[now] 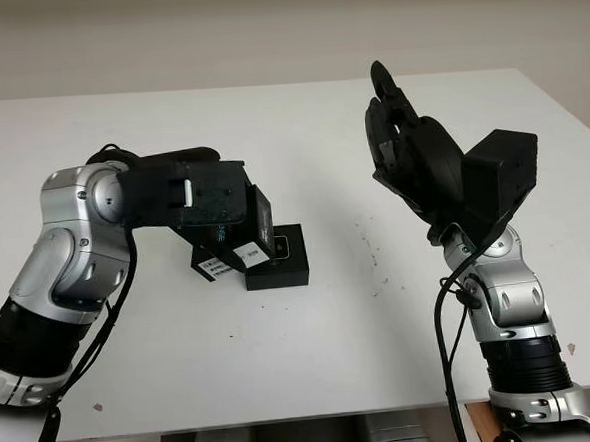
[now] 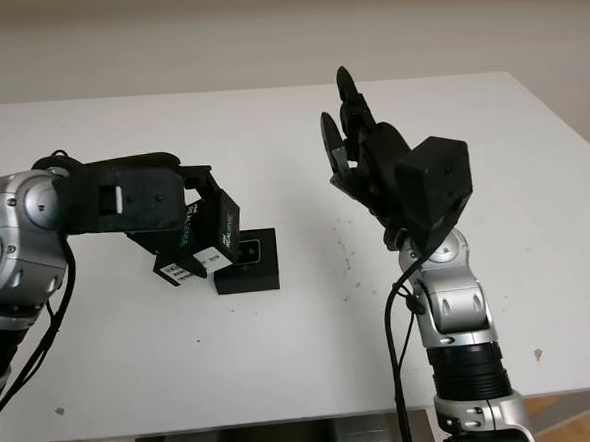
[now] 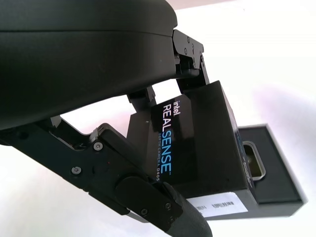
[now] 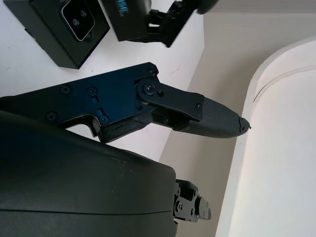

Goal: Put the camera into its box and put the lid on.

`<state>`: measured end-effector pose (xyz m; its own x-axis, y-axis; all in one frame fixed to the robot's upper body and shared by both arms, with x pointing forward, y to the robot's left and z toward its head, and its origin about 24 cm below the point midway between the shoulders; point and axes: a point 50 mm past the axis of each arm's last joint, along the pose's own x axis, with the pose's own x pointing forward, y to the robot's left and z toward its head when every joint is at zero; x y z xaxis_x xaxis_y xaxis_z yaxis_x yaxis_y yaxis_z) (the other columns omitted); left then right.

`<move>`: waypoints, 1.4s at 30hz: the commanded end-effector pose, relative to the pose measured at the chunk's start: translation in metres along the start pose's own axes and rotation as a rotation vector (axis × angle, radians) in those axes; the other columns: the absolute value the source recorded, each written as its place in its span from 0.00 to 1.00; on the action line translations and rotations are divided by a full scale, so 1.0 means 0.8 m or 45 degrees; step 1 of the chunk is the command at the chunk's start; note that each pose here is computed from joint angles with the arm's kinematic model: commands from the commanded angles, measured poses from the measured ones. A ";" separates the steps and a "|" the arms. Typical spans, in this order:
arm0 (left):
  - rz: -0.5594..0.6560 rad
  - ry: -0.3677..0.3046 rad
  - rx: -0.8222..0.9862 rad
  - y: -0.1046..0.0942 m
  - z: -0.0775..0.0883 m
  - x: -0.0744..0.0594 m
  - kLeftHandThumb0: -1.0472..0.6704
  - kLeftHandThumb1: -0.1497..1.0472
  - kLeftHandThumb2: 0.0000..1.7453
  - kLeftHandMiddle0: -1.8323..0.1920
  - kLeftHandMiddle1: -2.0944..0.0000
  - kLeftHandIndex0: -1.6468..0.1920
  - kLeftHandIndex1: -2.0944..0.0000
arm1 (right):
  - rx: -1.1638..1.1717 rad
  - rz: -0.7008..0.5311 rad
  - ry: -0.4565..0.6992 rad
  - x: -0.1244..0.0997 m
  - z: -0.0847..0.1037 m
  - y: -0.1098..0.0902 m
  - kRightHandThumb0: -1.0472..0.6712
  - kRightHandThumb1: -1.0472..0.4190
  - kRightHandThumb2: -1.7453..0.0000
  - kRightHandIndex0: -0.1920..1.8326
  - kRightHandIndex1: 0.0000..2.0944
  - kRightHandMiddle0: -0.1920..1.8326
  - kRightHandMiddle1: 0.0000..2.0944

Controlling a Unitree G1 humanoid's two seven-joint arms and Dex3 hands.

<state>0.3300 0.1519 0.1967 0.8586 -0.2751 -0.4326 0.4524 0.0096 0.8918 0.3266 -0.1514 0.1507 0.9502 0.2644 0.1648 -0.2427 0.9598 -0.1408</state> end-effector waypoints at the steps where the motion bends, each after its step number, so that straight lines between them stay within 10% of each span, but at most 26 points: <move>1: 0.025 -0.007 0.036 0.002 0.001 0.004 0.46 1.00 0.13 0.48 0.03 0.59 0.04 | 0.004 -0.003 0.002 0.000 -0.001 0.000 0.14 0.00 0.60 0.00 0.00 0.00 0.00; 18: 0.150 -0.042 0.244 -0.015 0.007 0.028 0.47 1.00 0.12 0.39 0.00 0.61 0.00 | -0.008 -0.015 -0.010 -0.001 0.001 -0.002 0.15 0.00 0.61 0.00 0.00 0.00 0.00; 25: 0.069 -0.063 0.107 -0.005 0.014 0.031 0.45 1.00 0.14 0.60 0.08 0.66 0.06 | -0.035 -0.012 0.002 -0.001 0.002 -0.001 0.14 0.00 0.61 0.00 0.00 0.00 0.00; 31: -0.047 -0.043 -0.029 0.004 0.022 0.031 0.43 1.00 0.13 0.56 0.13 0.72 0.16 | -0.039 -0.026 0.007 0.000 -0.001 0.002 0.13 0.00 0.61 0.00 0.00 0.00 0.01; 42: -0.107 -0.032 -0.177 0.000 0.025 0.035 0.44 1.00 0.11 0.70 0.20 0.75 0.05 | -0.024 -0.038 -0.007 -0.001 -0.006 0.004 0.13 0.00 0.63 0.00 0.02 0.00 0.01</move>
<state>0.3484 0.1320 0.1793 0.8088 -0.2814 -0.5163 0.5638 0.1219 0.8169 0.3269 -0.1489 0.1444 0.9571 0.2395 0.1628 -0.2146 0.9640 -0.1569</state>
